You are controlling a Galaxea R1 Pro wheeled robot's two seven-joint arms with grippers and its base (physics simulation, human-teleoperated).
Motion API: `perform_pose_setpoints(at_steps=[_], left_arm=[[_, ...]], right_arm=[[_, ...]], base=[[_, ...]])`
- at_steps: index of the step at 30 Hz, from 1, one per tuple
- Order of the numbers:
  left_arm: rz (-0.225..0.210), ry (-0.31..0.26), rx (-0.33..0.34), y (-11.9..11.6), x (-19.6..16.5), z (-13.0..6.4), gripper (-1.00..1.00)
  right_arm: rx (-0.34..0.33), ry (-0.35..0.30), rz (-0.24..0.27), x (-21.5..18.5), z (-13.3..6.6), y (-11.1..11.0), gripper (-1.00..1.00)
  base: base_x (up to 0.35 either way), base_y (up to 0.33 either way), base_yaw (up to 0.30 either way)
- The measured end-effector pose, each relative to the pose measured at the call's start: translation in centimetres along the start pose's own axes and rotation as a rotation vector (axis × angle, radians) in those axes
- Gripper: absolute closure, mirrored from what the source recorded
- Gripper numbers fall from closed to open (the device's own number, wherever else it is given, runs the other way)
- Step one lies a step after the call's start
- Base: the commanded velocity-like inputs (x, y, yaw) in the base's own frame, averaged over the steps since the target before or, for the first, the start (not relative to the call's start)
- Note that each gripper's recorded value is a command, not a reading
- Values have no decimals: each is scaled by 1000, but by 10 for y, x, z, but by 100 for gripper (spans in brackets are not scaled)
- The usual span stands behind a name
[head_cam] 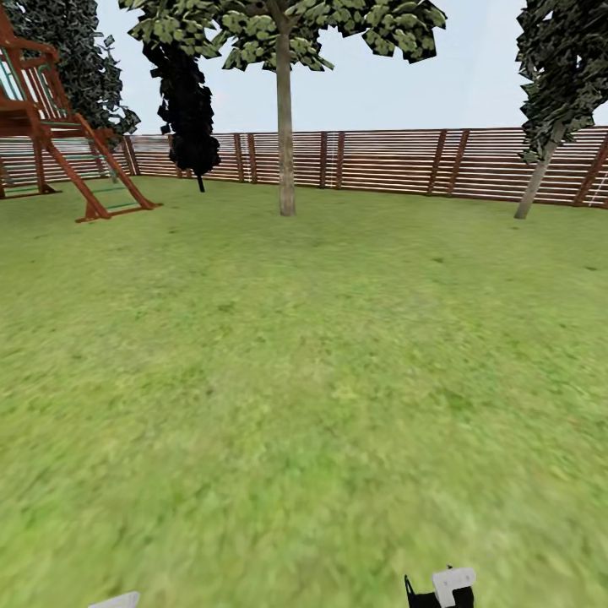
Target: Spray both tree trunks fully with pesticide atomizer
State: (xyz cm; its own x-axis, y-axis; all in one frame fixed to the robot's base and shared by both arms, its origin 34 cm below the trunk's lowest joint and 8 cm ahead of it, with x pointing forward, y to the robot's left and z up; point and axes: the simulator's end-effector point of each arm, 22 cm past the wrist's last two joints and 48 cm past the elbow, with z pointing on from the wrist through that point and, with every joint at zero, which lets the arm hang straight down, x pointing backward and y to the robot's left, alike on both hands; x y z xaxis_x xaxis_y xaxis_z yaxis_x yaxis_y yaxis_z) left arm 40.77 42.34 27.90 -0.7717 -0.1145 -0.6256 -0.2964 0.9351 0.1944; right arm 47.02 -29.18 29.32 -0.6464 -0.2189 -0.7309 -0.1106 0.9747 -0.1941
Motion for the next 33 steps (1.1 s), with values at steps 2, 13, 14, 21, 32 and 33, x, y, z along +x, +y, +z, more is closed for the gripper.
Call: perform_pose_setpoints(at_steps=[2,13,14,21,32,33], left_arm=[[0,0,0,0,0,0,100],[1,0,5,-4,0,0,100],[-1,0,5,-4,0,0,100],[-1,-1,3,-2,0,-1,100],[0,0,5,-3,1,-1,100],[0,-1,5,-3,1,-1,100]], right_arm=[[0,0,0,0,0,0,-100],[-4,-1,4,-1,0,4,-100],[-4,-1,4,-1,0,4,-100],[-4,-1,3,-1,0,4,-100],[-5,-1,4,-1,0,4,-100],[-5,-1,4,-1,0,4,-100]], base=[[340,0,0],[340,0,0],[340,0,0],[340,0,0],[340,0,0],[340,0,0]])
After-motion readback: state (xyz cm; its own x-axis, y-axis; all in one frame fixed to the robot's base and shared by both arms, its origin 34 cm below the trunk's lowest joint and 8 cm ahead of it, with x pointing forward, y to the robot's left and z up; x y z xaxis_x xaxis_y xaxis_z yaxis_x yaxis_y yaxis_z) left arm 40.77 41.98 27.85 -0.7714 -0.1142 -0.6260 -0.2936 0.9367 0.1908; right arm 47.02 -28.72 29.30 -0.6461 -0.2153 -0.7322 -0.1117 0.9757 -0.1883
